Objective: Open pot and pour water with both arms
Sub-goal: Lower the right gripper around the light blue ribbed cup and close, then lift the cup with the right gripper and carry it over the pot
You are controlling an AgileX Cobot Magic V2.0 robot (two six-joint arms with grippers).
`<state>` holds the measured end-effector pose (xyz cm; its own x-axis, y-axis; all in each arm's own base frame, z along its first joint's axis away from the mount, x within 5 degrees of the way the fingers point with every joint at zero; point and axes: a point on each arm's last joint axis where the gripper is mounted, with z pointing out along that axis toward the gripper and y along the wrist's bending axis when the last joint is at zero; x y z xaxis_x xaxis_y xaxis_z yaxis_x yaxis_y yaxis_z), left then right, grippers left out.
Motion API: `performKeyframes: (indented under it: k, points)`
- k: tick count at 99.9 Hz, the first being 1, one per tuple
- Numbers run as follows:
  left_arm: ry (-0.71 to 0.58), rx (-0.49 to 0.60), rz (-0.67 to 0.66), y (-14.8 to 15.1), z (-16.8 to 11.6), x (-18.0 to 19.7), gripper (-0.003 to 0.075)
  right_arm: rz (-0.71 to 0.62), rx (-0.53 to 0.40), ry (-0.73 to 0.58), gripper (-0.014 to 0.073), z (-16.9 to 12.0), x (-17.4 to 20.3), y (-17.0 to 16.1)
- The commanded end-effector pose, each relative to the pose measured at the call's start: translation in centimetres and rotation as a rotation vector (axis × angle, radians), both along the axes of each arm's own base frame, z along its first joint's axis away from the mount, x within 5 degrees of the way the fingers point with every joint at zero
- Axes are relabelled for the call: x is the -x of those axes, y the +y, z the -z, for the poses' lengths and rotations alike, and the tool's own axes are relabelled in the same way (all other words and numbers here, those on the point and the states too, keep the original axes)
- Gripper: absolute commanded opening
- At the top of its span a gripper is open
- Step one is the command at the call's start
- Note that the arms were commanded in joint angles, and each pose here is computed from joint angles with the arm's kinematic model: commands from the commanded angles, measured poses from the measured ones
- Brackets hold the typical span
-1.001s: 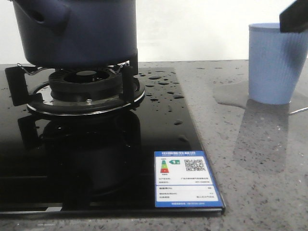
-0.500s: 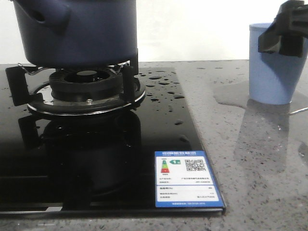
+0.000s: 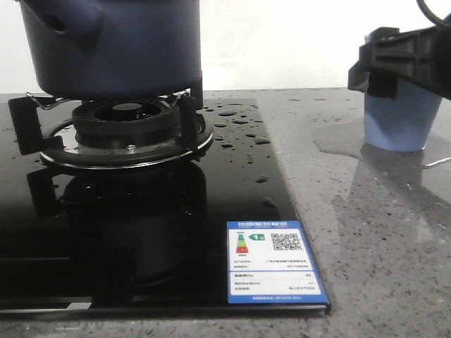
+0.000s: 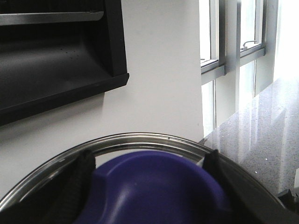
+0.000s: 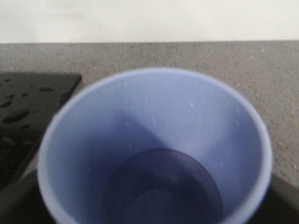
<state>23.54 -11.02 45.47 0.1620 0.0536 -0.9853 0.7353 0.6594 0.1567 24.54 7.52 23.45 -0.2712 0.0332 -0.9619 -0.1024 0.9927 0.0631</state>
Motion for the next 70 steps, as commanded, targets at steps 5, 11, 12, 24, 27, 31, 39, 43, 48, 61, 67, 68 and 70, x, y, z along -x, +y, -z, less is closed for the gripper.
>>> performKeyframes:
  k: [5, 11, 12, 24, 27, 31, 39, 43, 48, 61, 67, 68, 70]
  points:
    - [-0.043, 0.095, 0.025, 0.1, -2.4, 1.5, 0.0187, 0.012, 0.003, -0.149, 0.0388, -2.5, -0.6, 0.0]
    - [-0.033, 0.113, 0.008, 0.3, -2.6, 1.6, 0.0187, 0.011, 0.003, -0.145, 0.0308, -2.4, -0.6, 0.0]
    - [-0.031, 0.118, 0.005, 0.4, -2.7, 1.6, 0.0187, 0.009, 0.003, -0.143, 0.0301, -2.4, -0.6, 0.0]
    - [-0.038, 0.138, -0.039, 0.9, -3.1, 2.2, 0.0187, -0.007, 0.005, -0.156, 0.0245, -2.8, -0.4, 0.2]
    - [-0.047, 0.141, -0.047, 1.0, -3.3, 2.6, 0.0187, -0.019, 0.008, -0.169, 0.0246, -3.2, -0.2, 0.3]
    - [-0.054, 0.142, -0.056, 1.2, -3.4, 2.9, 0.0187, -0.040, 0.013, -0.194, 0.0246, -3.9, 0.0, 0.5]
    - [-0.078, 0.147, -0.068, 1.5, -3.8, 3.9, 0.0187, -0.090, 0.021, -0.267, 0.0246, -6.0, 0.2, 1.2]
    - [-0.088, 0.151, -0.074, 1.7, -4.0, 4.4, 0.0187, -0.116, 0.023, -0.296, 0.0246, -7.1, 0.3, 1.6]
    - [-0.101, 0.156, -0.079, 1.9, -4.3, 4.9, 0.0187, -0.156, 0.033, -0.334, 0.0246, -8.7, 0.2, 2.2]
    - [-0.131, 0.171, -0.087, 2.3, -5.0, 6.1, 0.0187, -0.275, 0.087, -0.412, 0.0246, -13.0, -0.1, 4.3]
    - [-0.141, 0.179, -0.085, 2.4, -5.2, 6.6, 0.0187, -0.329, 0.127, -0.436, 0.0246, -14.7, -0.2, 5.3]
    - [-0.139, 0.183, -0.084, 2.4, -5.3, 6.7, 0.0187, -0.336, 0.129, -0.446, 0.0246, -15.1, -0.3, 5.5]
    - [-0.137, 0.187, -0.083, 2.4, -5.3, 6.8, 0.0187, -0.351, 0.138, -0.455, 0.0246, -15.6, -0.4, 5.9]
